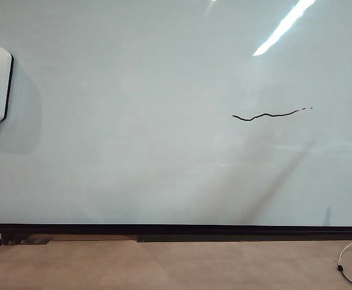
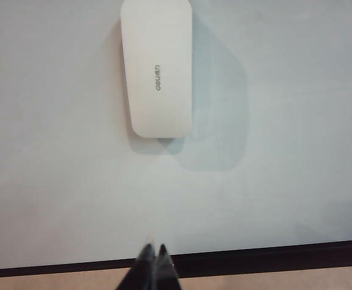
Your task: Pick up the pen on the shelf to the right of the whiteboard and draw a straight line.
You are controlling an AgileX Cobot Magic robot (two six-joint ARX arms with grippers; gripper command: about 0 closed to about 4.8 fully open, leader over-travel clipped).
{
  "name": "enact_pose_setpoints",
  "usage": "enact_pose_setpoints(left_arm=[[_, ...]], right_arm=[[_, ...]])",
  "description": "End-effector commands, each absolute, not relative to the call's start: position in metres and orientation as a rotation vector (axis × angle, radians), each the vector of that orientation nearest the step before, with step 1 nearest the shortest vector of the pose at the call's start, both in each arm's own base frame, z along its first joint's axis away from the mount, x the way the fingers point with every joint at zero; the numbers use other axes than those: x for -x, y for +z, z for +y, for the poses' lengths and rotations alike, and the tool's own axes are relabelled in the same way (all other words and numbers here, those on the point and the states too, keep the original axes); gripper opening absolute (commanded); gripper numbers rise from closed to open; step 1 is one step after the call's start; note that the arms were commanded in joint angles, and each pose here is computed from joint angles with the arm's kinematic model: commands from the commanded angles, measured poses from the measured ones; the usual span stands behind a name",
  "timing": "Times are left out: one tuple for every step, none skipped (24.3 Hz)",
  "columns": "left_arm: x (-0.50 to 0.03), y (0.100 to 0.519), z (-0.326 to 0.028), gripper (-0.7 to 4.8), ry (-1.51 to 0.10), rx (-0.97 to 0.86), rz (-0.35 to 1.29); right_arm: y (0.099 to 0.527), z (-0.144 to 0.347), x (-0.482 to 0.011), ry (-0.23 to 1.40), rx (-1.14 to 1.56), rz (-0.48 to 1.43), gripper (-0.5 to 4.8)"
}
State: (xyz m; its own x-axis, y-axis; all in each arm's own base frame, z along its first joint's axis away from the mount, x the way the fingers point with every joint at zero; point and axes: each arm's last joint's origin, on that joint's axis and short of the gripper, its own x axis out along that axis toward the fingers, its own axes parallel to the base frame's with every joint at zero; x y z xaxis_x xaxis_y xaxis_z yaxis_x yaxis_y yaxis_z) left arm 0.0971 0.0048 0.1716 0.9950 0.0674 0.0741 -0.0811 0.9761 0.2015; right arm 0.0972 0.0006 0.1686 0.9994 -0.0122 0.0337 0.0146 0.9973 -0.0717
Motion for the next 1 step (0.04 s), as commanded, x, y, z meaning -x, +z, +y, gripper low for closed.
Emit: enact_pose_setpoints(left_arm=[[-0.0968,0.1739,0.0046,-0.05,0.072,-0.203,-0.084]], right_arm=[[0.1675,0.0006,-0.0976,-0.017,0.071,-0.040,-0.01]])
